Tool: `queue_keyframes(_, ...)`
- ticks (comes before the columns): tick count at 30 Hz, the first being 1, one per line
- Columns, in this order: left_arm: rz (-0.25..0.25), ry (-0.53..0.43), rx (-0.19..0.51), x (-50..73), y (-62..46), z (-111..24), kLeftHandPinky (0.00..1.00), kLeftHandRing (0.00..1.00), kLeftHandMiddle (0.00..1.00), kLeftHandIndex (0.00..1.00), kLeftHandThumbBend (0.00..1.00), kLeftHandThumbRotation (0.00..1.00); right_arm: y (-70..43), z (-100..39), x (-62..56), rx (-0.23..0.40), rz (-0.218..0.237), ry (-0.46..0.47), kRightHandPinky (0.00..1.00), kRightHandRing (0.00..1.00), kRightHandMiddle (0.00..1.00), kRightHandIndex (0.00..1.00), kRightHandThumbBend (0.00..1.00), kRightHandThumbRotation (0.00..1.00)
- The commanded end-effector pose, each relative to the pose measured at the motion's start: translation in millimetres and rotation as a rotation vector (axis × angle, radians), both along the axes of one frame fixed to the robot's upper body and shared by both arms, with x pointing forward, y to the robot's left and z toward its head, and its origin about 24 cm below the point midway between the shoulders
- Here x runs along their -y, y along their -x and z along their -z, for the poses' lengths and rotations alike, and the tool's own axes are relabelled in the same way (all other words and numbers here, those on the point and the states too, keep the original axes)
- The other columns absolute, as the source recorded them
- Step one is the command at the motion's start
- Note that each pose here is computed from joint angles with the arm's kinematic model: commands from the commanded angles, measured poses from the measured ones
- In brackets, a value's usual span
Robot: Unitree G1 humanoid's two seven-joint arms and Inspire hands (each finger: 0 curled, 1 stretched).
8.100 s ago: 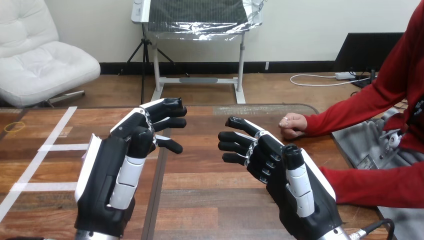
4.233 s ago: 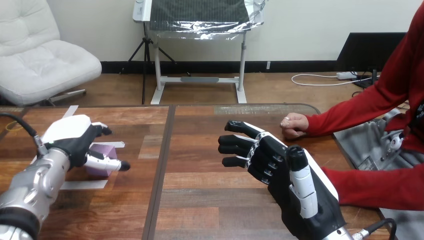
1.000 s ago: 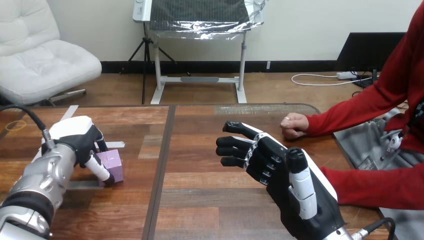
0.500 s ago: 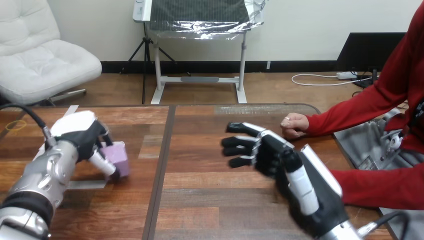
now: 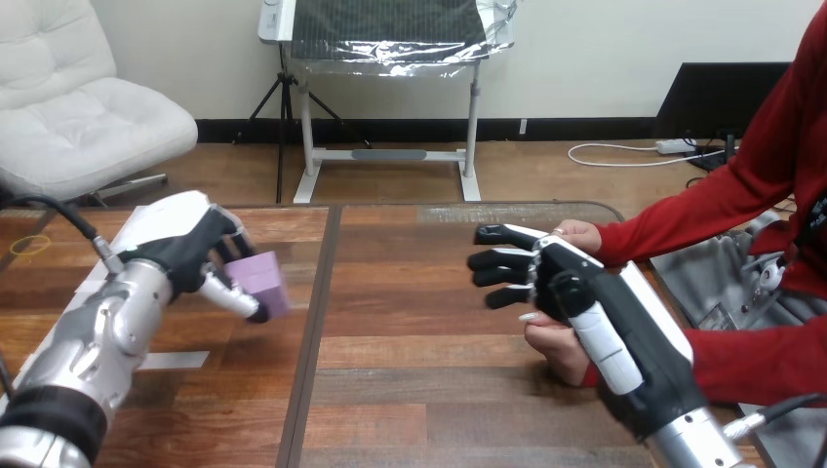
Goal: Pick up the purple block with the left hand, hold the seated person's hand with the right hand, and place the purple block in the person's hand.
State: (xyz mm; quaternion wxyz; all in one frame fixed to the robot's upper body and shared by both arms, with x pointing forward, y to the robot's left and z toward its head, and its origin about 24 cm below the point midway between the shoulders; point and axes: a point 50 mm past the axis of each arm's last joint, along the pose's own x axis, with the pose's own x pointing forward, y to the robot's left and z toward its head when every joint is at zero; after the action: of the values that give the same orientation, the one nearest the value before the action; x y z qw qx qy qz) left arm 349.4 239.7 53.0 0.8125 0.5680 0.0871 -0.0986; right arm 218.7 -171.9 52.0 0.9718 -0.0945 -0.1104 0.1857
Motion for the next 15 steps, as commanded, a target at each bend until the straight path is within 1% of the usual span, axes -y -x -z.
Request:
queue_keyframes(1, 0.096, 0.114, 0.241, 14.9, 6.1, -50.4, 0.36, 0.41, 0.47, 0.47, 0.67, 0.0, -36.8, -34.2, 16.4, 0.221, 0.065, 0.12, 0.66, 0.72, 0.74, 0.77, 0.63, 0.94)
queue_keyframes(5, 0.105, 0.169, 0.273, 20.1, 15.8, -55.0, 0.37, 0.41, 0.47, 0.47, 0.66, 0.0, -44.7, -38.6, 25.0, 0.236, 0.101, 0.19, 0.66, 0.73, 0.75, 0.77, 0.62, 0.94)
queue_keyframes(7, 0.11, 0.188, 0.284, 21.7, 19.4, -56.4, 0.38, 0.42, 0.47, 0.47, 0.65, 0.0, -47.5, -40.3, 27.9, 0.243, 0.112, 0.209, 0.66, 0.73, 0.75, 0.77, 0.63, 0.95)
queue_keyframes(11, 0.13, 0.234, 0.32, 25.3, 29.5, -59.9, 0.4, 0.42, 0.47, 0.47, 0.64, 0.0, -55.2, -46.4, 36.2, 0.259, 0.148, 0.275, 0.66, 0.73, 0.75, 0.77, 0.64, 0.95)
queue_keyframes(15, 0.133, 0.266, 0.345, 27.5, 38.0, -62.4, 0.4, 0.43, 0.47, 0.47, 0.63, 0.0, -61.3, -51.4, 43.0, 0.272, 0.17, 0.329, 0.65, 0.73, 0.75, 0.77, 0.66, 0.96)
